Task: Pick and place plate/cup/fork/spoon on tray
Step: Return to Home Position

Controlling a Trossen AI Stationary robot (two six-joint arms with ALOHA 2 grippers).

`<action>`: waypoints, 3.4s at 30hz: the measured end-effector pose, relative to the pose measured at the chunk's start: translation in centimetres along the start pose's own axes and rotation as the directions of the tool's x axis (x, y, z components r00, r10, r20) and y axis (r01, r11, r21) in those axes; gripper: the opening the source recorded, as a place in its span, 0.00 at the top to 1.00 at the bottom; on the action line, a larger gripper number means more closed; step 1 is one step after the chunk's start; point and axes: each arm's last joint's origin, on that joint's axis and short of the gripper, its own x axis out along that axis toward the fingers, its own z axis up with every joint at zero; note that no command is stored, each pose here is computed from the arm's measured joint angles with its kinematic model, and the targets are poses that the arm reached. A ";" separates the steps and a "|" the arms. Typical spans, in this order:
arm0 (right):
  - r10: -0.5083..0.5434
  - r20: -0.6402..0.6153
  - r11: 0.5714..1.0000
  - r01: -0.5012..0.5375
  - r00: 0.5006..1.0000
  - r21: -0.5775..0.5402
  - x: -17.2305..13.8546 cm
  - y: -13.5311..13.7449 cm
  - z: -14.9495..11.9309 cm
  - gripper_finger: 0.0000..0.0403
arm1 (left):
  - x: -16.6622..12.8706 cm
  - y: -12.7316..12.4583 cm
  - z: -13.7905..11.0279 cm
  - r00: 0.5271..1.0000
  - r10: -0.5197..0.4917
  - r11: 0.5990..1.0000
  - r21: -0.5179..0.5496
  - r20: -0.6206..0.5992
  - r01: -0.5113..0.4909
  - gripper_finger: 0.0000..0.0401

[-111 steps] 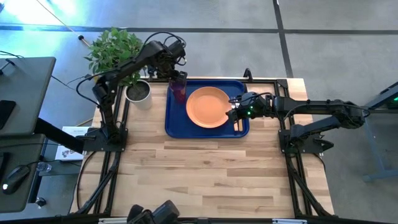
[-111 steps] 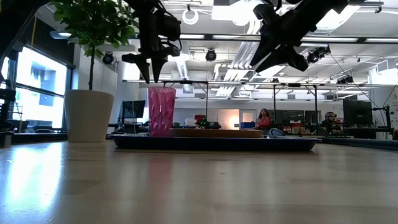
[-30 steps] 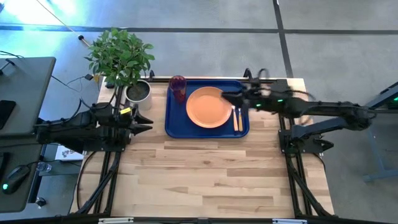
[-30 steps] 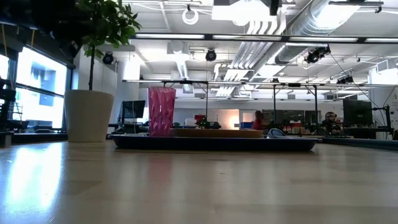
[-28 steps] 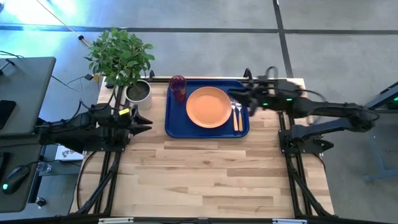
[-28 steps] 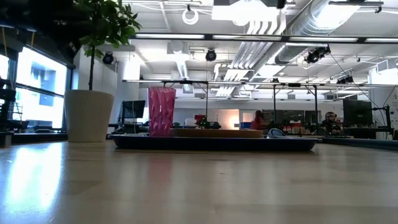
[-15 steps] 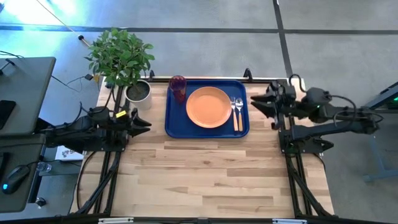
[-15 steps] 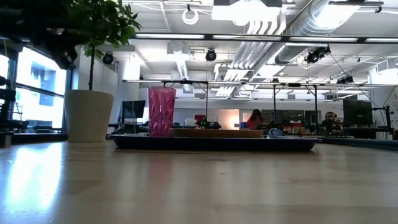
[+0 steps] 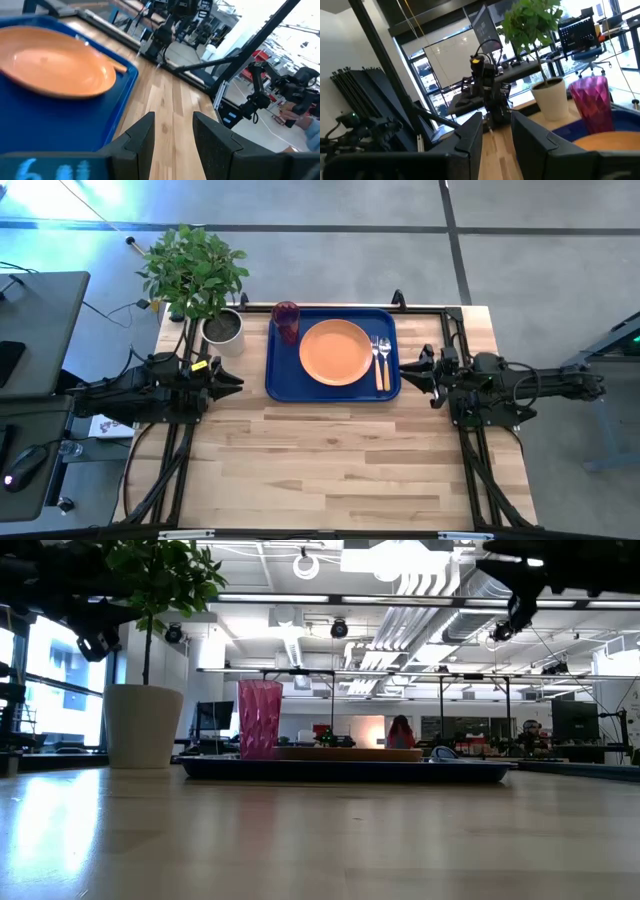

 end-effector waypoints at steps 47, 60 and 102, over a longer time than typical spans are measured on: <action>-0.031 -0.183 0.994 0.049 0.983 0.095 -2.9 -2.7 -7.0 0.77 | 0.0 -0.4 1.1 0.987 -0.017 0.962 0.270 0.157 -0.027 0.69; -0.035 -0.196 0.994 0.055 0.980 0.094 -2.9 -2.8 -7.1 0.77 | 2.2 1.3 -1.6 0.967 -0.114 0.958 0.283 0.226 0.047 0.69; -0.035 -0.197 0.994 0.054 0.980 0.095 -2.9 -2.8 -7.1 0.77 | 2.7 2.3 -2.9 0.986 -0.013 0.945 0.325 0.164 -0.042 0.69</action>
